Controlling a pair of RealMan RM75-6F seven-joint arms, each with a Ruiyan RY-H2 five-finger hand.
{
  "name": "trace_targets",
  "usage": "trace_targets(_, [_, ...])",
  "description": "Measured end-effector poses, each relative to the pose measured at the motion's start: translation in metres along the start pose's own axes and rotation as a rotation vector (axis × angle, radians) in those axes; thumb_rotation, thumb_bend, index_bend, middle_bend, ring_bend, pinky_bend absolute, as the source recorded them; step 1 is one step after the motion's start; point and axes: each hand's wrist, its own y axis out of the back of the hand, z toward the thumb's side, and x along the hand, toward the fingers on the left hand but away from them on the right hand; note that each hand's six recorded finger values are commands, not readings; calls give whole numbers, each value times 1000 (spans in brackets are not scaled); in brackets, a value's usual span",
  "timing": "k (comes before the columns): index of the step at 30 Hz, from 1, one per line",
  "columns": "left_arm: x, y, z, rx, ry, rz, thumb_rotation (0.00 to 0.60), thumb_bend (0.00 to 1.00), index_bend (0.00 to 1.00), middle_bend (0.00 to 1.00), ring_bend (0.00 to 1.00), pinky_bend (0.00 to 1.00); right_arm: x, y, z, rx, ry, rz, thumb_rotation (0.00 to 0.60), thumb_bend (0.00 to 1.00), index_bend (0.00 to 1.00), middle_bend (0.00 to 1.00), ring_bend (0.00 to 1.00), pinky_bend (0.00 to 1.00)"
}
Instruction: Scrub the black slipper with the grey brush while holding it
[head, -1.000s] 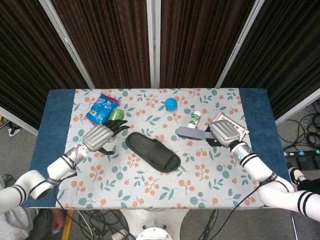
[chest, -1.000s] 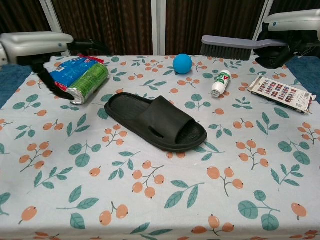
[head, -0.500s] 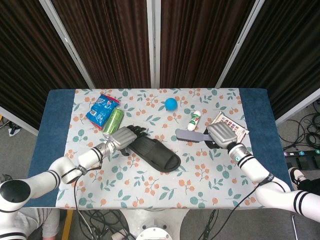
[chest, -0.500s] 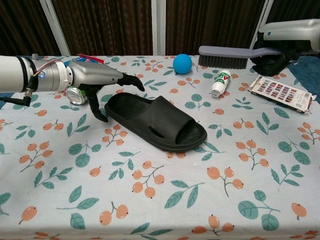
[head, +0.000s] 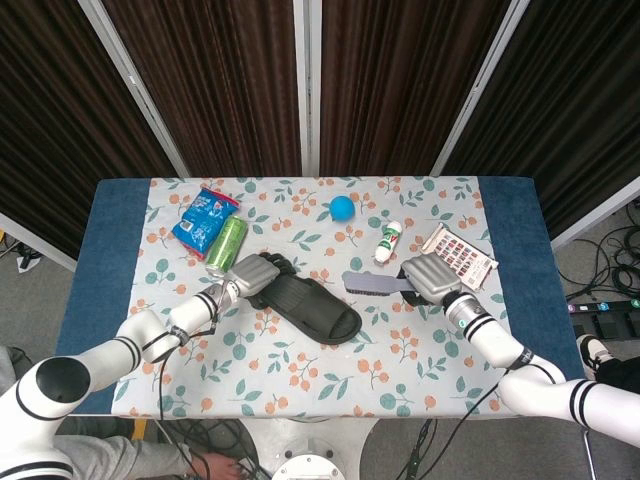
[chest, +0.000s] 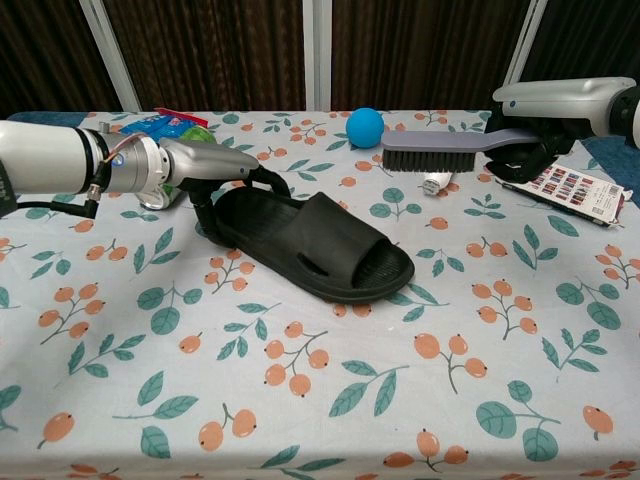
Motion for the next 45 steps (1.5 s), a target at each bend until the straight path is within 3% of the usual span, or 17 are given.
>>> trace_targets(3, [-1,1,1,-16,-5,23,600,326,408,423,244,252,-4,-7,3,18,12,9,600,757,1000,1000,1000,1000])
trace_targets(9, [-4,0,3,-37,-7,24,600,327,412,430,252,253,-23,-22,20,67,55,17,600,754,1000,1000,1000,1000])
trace_targets(20, [-6,3,6,-50,1,16,600,328,411,430,252,253,-66,-39,64,195,161,-54,600,745,1000,1000,1000,1000])
trace_targets(29, [-8,3,2,-41,14,17,600,329,411,430,252,253,-44,-65,60,333,239,23,600,748,1000,1000,1000,1000])
trace_targets(33, [-8,3,2,-35,15,14,600,328,411,430,252,252,-30,-58,54,321,254,10,600,750,1000,1000,1000,1000])
trace_targets(40, [-9,2,5,-24,8,12,600,329,409,430,252,253,-40,-23,59,226,251,-110,600,749,1000,1000,1000,1000])
trace_targets(45, [-9,3,4,-22,13,11,600,328,408,430,252,252,-62,-30,66,248,242,-91,600,748,1000,1000,1000,1000])
